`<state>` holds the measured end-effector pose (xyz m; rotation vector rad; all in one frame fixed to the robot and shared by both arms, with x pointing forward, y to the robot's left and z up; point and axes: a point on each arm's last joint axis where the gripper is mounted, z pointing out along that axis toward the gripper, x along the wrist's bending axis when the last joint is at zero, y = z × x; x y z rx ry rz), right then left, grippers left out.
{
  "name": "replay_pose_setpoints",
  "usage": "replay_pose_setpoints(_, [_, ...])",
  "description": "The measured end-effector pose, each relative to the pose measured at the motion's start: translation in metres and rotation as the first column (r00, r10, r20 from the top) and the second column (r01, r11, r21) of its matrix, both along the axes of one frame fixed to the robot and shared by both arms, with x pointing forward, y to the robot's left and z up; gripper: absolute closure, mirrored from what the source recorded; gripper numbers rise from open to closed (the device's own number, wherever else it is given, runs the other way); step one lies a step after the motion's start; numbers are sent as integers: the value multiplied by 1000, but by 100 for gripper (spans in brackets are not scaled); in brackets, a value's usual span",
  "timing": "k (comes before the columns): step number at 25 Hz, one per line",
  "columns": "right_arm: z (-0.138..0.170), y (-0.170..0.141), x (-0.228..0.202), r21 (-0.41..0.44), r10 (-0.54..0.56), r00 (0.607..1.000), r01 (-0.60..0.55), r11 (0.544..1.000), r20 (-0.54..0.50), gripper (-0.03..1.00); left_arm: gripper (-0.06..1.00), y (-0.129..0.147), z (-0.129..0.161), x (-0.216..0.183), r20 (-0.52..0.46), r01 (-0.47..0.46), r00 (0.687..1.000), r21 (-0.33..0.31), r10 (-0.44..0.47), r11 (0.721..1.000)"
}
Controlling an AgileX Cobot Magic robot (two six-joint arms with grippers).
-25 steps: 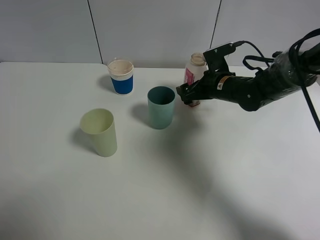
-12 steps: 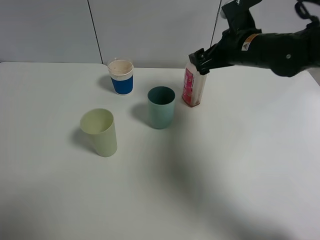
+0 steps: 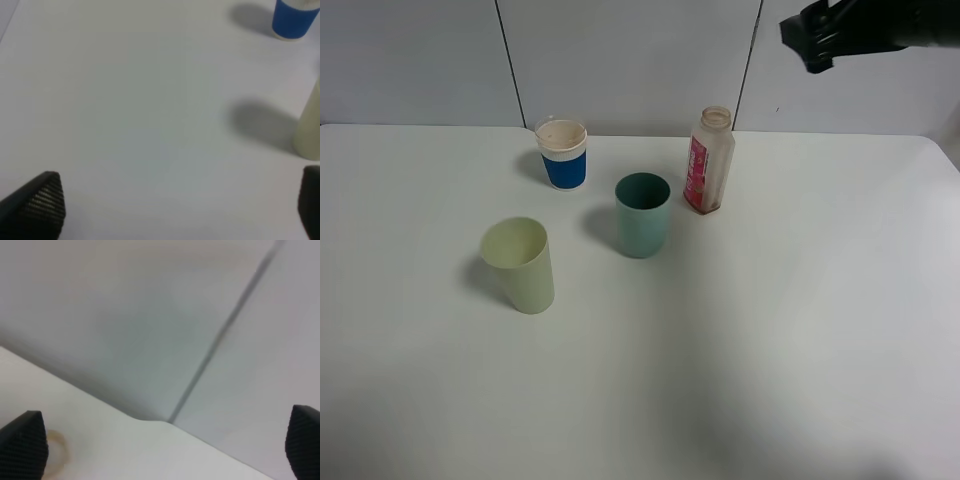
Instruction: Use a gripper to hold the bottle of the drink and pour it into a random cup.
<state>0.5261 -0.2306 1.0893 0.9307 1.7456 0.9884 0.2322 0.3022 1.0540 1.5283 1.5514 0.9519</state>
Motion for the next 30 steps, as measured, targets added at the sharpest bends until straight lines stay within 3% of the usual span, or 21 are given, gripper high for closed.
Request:
replay_pose_setpoints(8, [53, -54, -57, 42, -194, 980, 192, 980, 49, 3, 2, 0, 0, 0, 0, 0, 1000, 0, 0, 1000])
replay_pose_setpoints(12, [68, -65, -98, 84, -268, 964, 267, 960, 0, 3, 2, 0, 0, 0, 0, 0, 1000, 0, 0, 1000])
replay_pose_setpoints(22, [77, -77, -207, 173, -385, 914, 403, 899, -128, 3, 2, 0, 0, 0, 0, 0, 1000, 0, 0, 1000])
replay_pose_setpoints(26, [73, -79, -232, 177, -398, 902, 425, 888, -168, 3, 2, 0, 0, 0, 0, 0, 1000, 0, 0, 1000])
replay_pose_setpoints(30, [68, -81, -273, 204, -409, 901, 431, 879, -142, 3, 2, 0, 0, 0, 0, 0, 1000, 0, 0, 1000])
